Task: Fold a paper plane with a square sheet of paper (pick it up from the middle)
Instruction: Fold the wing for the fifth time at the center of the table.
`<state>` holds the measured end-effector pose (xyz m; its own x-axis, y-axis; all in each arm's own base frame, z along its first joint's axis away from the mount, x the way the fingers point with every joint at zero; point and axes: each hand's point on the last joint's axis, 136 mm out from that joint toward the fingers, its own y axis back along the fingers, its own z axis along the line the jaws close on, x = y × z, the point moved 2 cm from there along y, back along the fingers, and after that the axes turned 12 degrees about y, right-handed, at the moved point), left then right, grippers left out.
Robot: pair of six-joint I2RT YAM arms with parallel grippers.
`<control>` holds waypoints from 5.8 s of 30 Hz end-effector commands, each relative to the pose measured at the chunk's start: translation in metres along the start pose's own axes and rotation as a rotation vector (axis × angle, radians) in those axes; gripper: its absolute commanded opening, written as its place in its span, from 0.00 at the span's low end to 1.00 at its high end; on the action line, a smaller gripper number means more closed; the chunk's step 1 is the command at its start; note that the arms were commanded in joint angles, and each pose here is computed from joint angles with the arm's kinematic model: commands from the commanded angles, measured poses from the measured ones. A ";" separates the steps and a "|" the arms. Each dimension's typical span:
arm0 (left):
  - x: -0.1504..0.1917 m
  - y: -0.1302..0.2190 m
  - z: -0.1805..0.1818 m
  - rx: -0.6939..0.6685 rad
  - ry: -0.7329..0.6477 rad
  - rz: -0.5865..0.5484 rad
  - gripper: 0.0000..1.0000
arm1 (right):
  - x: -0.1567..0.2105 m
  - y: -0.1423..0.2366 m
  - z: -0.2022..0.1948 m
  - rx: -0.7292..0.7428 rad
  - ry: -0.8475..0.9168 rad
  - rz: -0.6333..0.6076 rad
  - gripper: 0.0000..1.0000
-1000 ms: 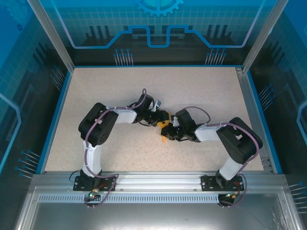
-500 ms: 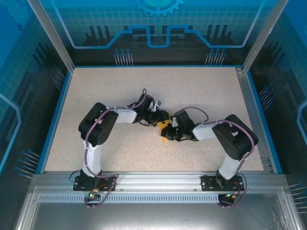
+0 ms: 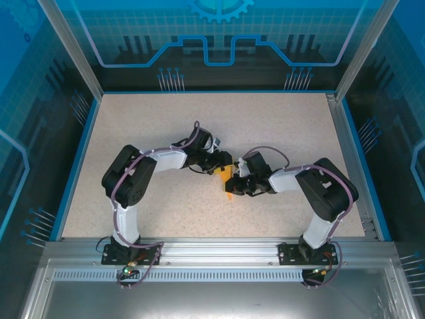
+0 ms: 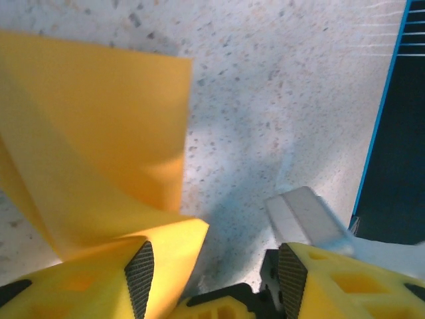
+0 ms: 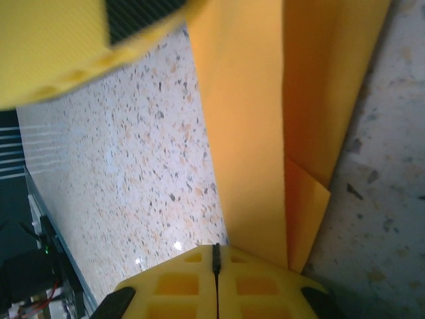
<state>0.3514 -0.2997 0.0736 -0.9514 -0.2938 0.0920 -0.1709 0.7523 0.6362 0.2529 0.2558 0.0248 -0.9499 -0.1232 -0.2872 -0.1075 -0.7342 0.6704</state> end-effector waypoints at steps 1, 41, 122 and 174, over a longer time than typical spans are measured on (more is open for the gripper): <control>0.002 0.024 -0.031 0.064 -0.051 -0.042 0.55 | 0.048 0.001 -0.028 0.055 -0.066 0.184 0.06; 0.003 -0.022 0.033 -0.069 0.037 -0.042 0.00 | 0.047 0.002 -0.035 0.041 -0.118 0.176 0.06; 0.010 -0.031 0.060 -0.171 0.034 0.111 0.01 | -0.003 0.021 0.005 -0.003 -0.059 0.050 0.07; 0.008 -0.034 0.072 -0.192 0.088 0.089 0.00 | 0.077 0.020 -0.005 0.042 -0.054 0.200 0.13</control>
<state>0.3396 -0.2971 0.0289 -0.9565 -0.2336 0.1747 -0.0508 0.7232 0.6887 0.2174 0.2401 0.0265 -0.9593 -0.1577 -0.2341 -0.0525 -0.7154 0.6967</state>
